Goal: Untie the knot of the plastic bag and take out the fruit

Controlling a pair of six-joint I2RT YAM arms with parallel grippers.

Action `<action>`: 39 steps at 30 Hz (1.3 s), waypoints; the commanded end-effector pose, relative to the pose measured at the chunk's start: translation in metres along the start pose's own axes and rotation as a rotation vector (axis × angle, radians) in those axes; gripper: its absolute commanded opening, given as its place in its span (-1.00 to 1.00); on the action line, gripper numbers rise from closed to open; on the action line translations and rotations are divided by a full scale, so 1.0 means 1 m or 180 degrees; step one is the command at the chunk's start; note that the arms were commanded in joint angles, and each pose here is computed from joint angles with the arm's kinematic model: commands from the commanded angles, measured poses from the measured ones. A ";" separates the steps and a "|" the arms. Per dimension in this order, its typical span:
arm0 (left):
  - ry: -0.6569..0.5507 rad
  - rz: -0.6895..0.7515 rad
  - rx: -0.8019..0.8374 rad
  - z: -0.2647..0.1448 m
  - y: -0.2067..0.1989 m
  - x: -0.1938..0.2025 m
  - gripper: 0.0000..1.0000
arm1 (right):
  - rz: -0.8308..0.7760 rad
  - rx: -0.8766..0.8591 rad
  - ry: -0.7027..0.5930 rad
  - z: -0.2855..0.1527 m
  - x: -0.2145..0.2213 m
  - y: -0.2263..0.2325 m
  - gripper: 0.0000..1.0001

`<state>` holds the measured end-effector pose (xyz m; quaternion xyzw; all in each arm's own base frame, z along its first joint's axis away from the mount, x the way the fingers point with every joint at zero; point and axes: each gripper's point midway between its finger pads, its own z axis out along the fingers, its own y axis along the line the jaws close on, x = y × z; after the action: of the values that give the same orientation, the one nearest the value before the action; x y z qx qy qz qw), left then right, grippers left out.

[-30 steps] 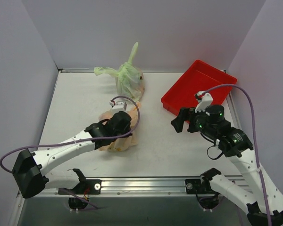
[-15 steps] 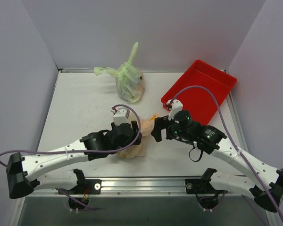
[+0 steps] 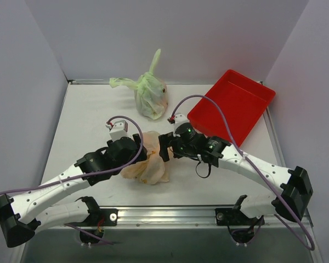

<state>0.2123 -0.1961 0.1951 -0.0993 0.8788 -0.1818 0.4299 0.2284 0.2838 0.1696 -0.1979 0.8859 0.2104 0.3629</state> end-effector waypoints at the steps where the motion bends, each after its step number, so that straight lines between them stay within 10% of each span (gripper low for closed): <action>1: 0.0080 0.0065 0.0042 0.003 -0.005 -0.001 0.64 | -0.0035 0.0013 0.0025 0.014 0.006 0.005 0.83; 8: 0.0189 0.0090 0.0142 0.017 -0.024 0.005 0.64 | 0.0056 0.0087 0.0214 0.038 0.049 -0.009 0.25; 15: 0.0319 0.0074 0.0059 0.035 -0.038 0.013 0.64 | 0.0054 -0.0065 0.0073 0.039 0.051 -0.005 -0.99; 33: 0.0295 -0.0499 -0.0273 0.076 -0.051 0.027 0.54 | 0.0049 -0.0450 -0.0149 0.034 0.052 0.010 -1.00; 35: 0.0247 -0.0511 -0.0307 0.078 -0.050 0.024 0.36 | 0.0047 -0.0462 -0.0186 0.032 0.050 0.010 -1.00; 39: 0.0061 -0.0500 -0.0353 0.077 -0.046 0.007 -0.65 | 0.0052 -0.0425 -0.0224 0.027 0.051 0.006 -1.00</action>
<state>0.2477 -0.2540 0.1268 -0.1625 0.9111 -0.1384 0.3526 0.2047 0.2886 0.0966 -0.2054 0.8769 0.2600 0.3482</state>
